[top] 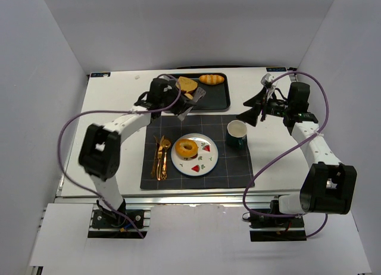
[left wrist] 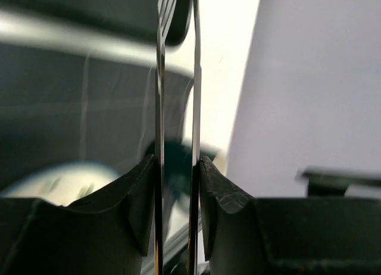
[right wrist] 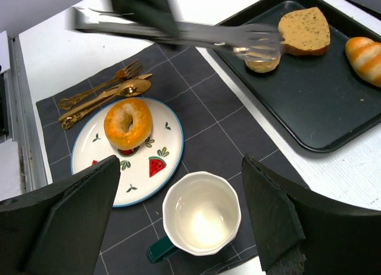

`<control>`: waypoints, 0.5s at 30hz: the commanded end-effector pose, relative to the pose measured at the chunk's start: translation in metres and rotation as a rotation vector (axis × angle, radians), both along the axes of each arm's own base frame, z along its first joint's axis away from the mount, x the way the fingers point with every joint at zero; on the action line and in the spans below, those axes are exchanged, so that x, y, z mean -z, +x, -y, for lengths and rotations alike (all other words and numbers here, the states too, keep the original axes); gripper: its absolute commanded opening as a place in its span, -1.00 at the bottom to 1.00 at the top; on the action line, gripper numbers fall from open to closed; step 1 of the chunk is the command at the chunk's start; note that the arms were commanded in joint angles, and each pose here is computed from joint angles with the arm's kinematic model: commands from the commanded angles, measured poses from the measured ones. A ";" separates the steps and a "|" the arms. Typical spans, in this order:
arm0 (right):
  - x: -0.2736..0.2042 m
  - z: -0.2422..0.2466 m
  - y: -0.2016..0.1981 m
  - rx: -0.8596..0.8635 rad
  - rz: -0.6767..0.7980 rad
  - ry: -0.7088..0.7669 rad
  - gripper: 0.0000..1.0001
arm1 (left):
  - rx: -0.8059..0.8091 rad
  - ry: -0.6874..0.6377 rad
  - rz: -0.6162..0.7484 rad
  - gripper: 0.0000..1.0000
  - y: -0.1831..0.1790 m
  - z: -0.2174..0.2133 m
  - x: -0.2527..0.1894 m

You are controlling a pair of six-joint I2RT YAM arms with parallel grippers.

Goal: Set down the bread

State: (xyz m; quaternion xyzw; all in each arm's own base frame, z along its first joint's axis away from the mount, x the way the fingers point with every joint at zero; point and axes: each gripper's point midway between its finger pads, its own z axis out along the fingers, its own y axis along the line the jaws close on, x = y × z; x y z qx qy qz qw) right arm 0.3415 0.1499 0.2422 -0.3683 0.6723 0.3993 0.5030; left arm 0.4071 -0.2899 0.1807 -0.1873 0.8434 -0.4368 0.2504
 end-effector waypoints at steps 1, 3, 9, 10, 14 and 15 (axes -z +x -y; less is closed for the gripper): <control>-0.010 -0.002 -0.003 -0.024 0.056 0.019 0.74 | -0.064 -0.244 0.118 -0.14 0.053 0.031 -0.067; -0.011 -0.003 -0.003 -0.024 0.063 0.022 0.74 | -0.108 -0.309 0.080 -0.11 0.076 0.041 -0.062; -0.008 -0.002 -0.002 -0.016 0.071 0.022 0.75 | -0.181 -0.390 -0.040 -0.06 0.104 0.052 -0.026; -0.006 -0.002 -0.003 -0.014 0.067 0.023 0.75 | -0.188 -0.392 -0.056 -0.05 0.107 0.053 -0.017; -0.003 -0.002 -0.003 -0.014 0.067 0.023 0.75 | -0.204 -0.412 -0.082 -0.01 0.115 0.057 -0.005; -0.003 -0.002 -0.002 -0.014 0.067 0.023 0.75 | -0.205 -0.416 -0.088 -0.01 0.117 0.058 -0.002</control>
